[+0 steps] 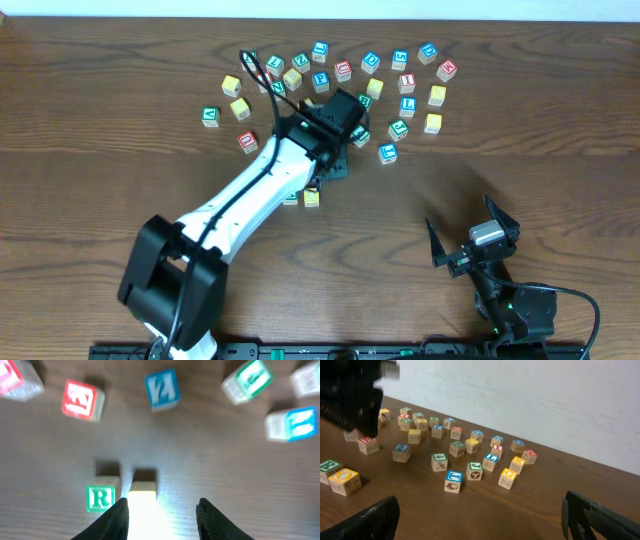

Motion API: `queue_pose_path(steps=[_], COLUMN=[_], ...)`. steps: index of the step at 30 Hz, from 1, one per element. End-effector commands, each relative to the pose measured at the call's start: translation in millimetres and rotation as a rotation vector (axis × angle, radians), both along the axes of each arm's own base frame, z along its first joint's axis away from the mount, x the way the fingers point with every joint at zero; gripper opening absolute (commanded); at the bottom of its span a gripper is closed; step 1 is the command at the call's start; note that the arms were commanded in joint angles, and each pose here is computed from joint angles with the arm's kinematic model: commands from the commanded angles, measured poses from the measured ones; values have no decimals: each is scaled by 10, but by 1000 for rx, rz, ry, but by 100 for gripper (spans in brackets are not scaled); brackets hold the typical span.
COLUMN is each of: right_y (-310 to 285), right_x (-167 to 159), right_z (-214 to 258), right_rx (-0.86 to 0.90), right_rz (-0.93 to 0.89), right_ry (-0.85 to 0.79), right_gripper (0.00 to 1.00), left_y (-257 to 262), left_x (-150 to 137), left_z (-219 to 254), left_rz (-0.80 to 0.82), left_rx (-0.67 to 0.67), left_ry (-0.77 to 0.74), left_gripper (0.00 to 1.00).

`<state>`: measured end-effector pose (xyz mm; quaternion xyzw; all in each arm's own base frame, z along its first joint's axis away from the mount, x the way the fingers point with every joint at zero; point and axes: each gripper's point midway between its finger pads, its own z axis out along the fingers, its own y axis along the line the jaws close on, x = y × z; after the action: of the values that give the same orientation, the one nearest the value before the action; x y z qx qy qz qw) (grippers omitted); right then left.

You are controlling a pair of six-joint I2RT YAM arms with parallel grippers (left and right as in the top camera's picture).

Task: Spell out ROBOT
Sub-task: 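Move the left gripper over the green B block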

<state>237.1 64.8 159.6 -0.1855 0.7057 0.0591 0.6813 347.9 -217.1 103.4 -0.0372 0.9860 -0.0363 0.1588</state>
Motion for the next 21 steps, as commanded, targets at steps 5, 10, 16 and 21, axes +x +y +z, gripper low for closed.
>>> queue_pose_path(steps=[5,10,16,21], right_y=[20,20,20,20], right_x=[-9,-9,-9,-9], right_z=[-6,-6,-6,-6], right_rx=[14,14,14,14], right_rz=[9,9,9,9], right_ry=[6,6,6,6], right_gripper=[99,99,99,99], left_y=[238,369,396,241], left_x=[541,765,974,1257], left_z=[464,580,661,689], left_rz=[10,21,31,-23], left_rx=[-22,-33,-67,-86], left_ry=[-160,-225,-295,-380], left_gripper=[44,45,45,48])
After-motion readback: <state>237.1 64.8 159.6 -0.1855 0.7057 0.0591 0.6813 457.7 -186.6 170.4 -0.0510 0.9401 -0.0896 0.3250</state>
